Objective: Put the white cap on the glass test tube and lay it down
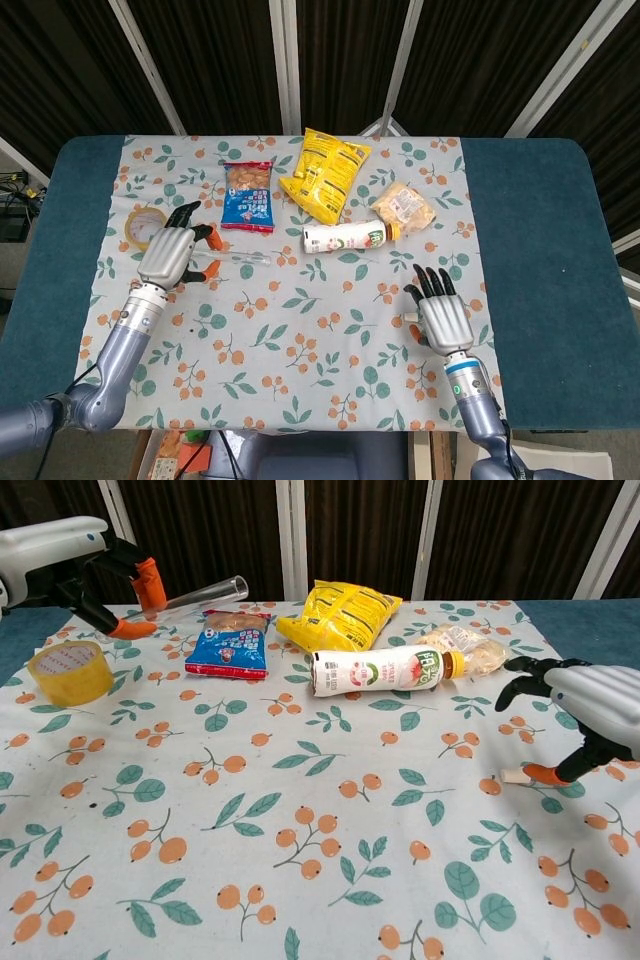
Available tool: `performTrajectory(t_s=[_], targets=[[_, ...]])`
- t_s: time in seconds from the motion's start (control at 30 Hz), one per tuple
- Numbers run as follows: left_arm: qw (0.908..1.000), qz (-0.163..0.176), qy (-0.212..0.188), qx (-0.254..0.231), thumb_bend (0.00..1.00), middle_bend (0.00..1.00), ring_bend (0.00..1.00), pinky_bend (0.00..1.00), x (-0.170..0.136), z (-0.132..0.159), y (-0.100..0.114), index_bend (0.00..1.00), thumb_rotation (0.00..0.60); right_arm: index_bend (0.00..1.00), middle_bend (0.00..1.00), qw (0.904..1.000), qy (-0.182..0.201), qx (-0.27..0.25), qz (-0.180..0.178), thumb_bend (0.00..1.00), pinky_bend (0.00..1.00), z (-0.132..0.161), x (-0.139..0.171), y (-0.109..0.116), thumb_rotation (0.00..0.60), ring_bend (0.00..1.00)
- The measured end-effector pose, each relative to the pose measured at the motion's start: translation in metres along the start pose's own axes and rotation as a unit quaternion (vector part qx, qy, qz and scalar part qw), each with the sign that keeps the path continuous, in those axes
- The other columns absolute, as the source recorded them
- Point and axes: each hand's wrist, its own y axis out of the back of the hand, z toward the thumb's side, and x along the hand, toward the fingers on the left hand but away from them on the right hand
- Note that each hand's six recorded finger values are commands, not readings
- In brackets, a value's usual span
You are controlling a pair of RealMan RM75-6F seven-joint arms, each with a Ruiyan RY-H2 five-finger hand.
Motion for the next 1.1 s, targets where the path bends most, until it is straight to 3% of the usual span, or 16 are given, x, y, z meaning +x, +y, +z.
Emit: performTrajectory(t_s=[0.23, 0.5, 1.1], targets=[[1.0000, -0.006, 0.003, 0.002, 0.51, 0.47, 0.05, 0.00, -0.001, -0.004, -0.001, 0.70, 0.600, 0.32, 0.06, 0.9997, -0.025, 0.005, 0.004, 0.32, 0.00, -0.007, -0.009, -0.014, 0.600, 0.00], [1.0000, -0.004, 0.002, 0.003, 0.51, 0.47, 0.05, 0.00, 0.001, -0.004, -0.001, 0.70, 0.600, 0.40, 0.10, 0.9989, -0.042, 0.015, -0.016, 0.32, 0.00, -0.019, -0.017, -0.019, 0.600, 0.00], [1.0000, -0.005, 0.002, 0.004, 0.50, 0.46, 0.05, 0.00, 0.004, -0.004, -0.004, 0.70, 0.600, 0.40, 0.10, 0.9992, -0.024, -0.005, -0.031, 0.32, 0.00, 0.002, -0.007, -0.019, 0.600, 0.00]])
